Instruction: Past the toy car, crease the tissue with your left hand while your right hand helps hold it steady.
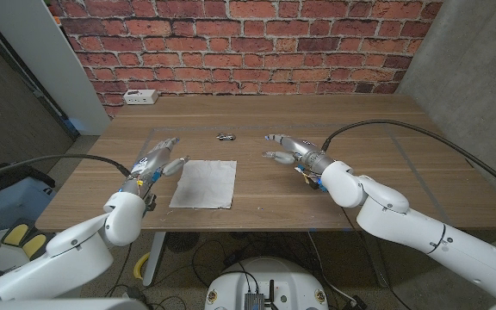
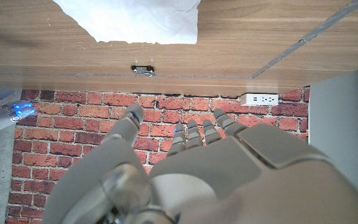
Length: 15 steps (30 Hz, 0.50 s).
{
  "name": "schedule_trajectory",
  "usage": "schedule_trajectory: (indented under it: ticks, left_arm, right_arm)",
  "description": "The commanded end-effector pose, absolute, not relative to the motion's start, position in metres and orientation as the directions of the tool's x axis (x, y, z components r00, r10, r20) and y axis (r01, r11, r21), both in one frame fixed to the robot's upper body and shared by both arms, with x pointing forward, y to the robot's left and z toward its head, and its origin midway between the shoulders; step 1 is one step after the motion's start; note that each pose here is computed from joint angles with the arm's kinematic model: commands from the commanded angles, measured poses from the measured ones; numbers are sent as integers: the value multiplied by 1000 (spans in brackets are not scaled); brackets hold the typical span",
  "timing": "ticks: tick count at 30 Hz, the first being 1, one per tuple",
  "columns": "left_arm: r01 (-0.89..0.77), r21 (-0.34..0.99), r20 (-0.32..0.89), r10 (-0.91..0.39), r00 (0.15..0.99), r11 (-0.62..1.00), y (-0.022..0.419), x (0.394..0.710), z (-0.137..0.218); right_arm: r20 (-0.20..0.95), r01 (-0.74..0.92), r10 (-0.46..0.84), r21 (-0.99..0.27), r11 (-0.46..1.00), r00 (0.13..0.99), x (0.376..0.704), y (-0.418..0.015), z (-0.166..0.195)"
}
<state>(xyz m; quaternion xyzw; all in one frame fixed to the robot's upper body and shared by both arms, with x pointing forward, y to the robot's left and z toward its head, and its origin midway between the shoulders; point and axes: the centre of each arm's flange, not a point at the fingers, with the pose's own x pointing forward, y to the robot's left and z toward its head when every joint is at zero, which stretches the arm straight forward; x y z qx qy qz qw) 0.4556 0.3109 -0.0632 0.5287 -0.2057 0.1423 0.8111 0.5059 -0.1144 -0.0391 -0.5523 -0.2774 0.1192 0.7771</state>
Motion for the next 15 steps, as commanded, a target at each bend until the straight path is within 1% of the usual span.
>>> schedule_trajectory:
  ticks: [1,8,15]
  left_arm:
    - [-439,821,468,12,884,365,313,456,-69]
    - [-434,832,458,14,889,347,315,456,-71]
    - [-441,848,455,23,890,295,314,453,-72]
  right_arm:
    - [264,109,535,-947,303,802,502,-95,-47]
    - [259,111,545,-951,289,797,500,-86,-51]
    - [259,128,554,-956,265,791,495,-78,-55]
